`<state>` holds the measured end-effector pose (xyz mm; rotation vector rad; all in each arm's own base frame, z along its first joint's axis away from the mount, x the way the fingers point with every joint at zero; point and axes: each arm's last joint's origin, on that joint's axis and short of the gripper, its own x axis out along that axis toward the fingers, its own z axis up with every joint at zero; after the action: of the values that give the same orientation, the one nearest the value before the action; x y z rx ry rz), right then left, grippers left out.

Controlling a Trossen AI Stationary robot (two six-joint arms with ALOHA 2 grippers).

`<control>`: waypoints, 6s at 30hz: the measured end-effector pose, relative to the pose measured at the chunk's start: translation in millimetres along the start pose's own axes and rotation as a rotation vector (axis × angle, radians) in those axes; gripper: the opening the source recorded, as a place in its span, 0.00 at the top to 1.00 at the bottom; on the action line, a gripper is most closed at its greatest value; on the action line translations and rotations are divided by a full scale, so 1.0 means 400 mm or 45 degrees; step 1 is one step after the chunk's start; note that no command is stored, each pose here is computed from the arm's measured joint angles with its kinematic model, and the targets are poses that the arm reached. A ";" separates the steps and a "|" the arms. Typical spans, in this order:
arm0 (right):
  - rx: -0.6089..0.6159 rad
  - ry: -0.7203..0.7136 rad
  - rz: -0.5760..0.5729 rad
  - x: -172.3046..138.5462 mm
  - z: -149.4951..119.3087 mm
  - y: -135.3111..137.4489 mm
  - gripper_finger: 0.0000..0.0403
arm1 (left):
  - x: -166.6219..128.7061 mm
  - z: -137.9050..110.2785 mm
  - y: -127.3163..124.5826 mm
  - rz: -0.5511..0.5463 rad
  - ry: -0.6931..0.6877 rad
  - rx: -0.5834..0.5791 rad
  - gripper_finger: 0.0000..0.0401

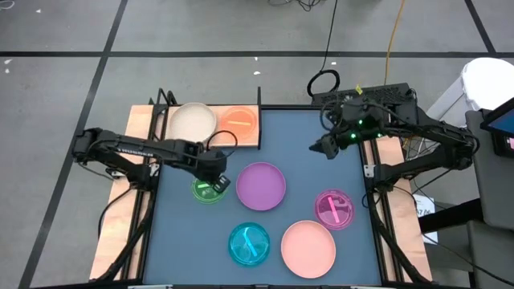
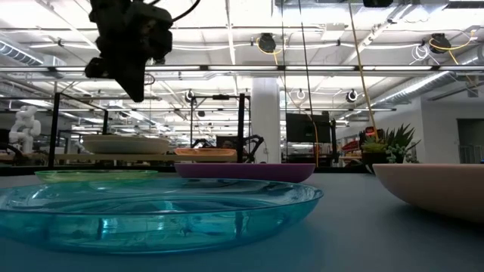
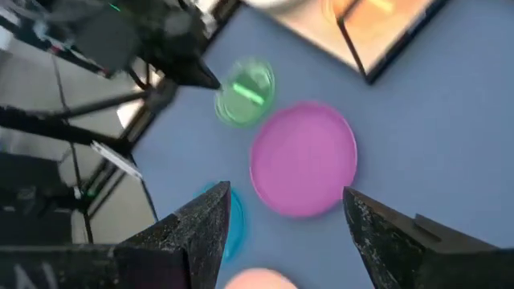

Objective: Place and stack plates onto a shelf
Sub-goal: Stack the pink plate on top of the orange plate on the shelf

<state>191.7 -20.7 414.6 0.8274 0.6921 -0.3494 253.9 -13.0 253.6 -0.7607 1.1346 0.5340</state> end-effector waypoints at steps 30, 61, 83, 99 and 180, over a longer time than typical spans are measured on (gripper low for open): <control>-0.658 0.753 -0.226 0.250 -0.234 -0.173 0.45 | -0.068 -0.138 -0.125 -0.375 -0.125 0.054 0.96; -1.384 0.788 0.008 0.383 -0.321 -0.274 0.62 | -0.068 -0.133 -0.124 -0.366 -0.164 -0.158 0.96; -1.480 0.998 0.159 0.476 -0.350 -0.288 0.62 | -0.067 -0.133 -0.125 -0.363 -0.173 -0.148 0.96; -1.500 1.102 0.147 0.517 -0.365 -0.305 0.63 | -0.067 -0.133 -0.125 -0.364 -0.171 -0.151 0.96; -0.702 0.247 -0.204 0.208 -0.282 -0.253 1.00 | -0.072 -0.118 -0.132 -0.363 -0.359 -0.100 0.96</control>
<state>150.4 -0.4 247.9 0.2828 0.9825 -0.2055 253.8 -83.0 284.1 -0.8686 0.7329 0.4307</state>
